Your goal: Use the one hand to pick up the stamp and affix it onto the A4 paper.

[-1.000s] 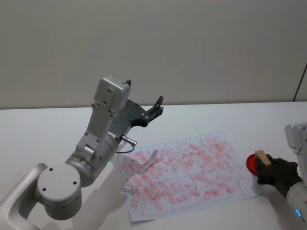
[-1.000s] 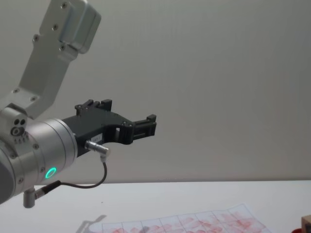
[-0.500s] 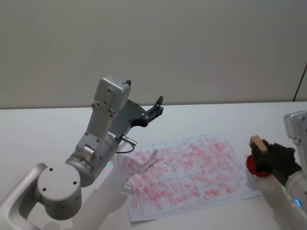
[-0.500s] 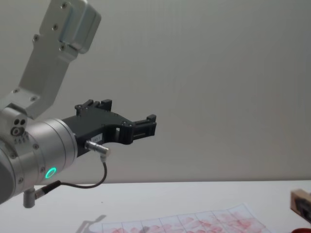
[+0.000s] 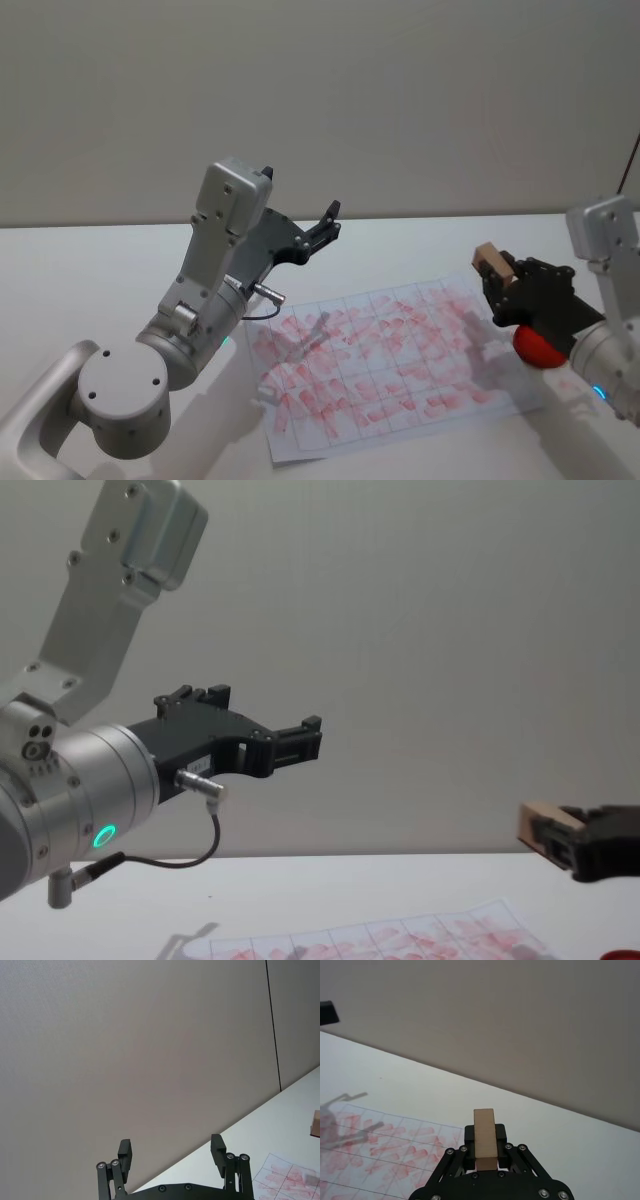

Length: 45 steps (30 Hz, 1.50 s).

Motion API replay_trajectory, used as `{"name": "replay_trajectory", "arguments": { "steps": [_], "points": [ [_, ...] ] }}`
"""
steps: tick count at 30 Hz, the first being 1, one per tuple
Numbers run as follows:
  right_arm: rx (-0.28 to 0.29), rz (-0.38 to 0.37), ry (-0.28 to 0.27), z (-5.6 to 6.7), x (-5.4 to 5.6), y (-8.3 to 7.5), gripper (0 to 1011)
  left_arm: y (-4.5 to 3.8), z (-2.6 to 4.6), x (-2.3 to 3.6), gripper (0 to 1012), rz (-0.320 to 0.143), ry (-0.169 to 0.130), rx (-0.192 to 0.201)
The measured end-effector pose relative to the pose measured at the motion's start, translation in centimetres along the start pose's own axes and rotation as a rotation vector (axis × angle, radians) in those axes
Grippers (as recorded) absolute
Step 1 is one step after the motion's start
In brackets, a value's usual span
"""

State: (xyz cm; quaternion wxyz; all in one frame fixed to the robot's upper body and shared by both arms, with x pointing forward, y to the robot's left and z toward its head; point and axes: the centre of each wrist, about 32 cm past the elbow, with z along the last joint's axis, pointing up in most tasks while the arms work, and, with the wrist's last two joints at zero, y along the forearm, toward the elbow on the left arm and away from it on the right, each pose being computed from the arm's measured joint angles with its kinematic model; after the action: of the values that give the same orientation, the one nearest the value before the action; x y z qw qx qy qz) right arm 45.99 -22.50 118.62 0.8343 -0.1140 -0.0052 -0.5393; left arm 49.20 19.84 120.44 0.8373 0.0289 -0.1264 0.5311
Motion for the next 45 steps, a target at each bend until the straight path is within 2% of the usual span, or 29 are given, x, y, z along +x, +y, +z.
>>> {"name": "replay_trajectory", "arguments": {
  "steps": [5,10,15,18,33,45],
  "points": [
    [0.022,0.079,0.001,0.3,0.0,0.5,217,0.0,0.0,0.0,1001,0.0,0.0,0.0],
    [0.02,0.145,0.013,0.1,0.0,0.8,217,0.0,0.0,0.0,1001,0.0,0.0,0.0],
    [-0.004,0.199,0.028,-0.2,-0.2,0.8,217,0.0,0.0,0.0,1001,0.0,0.0,0.0],
    [-0.038,0.23,0.042,-0.8,-0.3,0.6,217,0.0,0.0,0.0,1001,0.0,0.0,0.0],
    [-0.152,0.278,0.055,-2.5,-0.2,0.3,217,0.0,0.0,0.0,1001,0.0,0.0,0.0],
    [-0.196,0.298,0.055,-3.1,0.1,0.8,217,0.0,0.0,0.0,1001,0.0,0.0,0.0]
  ]
}}
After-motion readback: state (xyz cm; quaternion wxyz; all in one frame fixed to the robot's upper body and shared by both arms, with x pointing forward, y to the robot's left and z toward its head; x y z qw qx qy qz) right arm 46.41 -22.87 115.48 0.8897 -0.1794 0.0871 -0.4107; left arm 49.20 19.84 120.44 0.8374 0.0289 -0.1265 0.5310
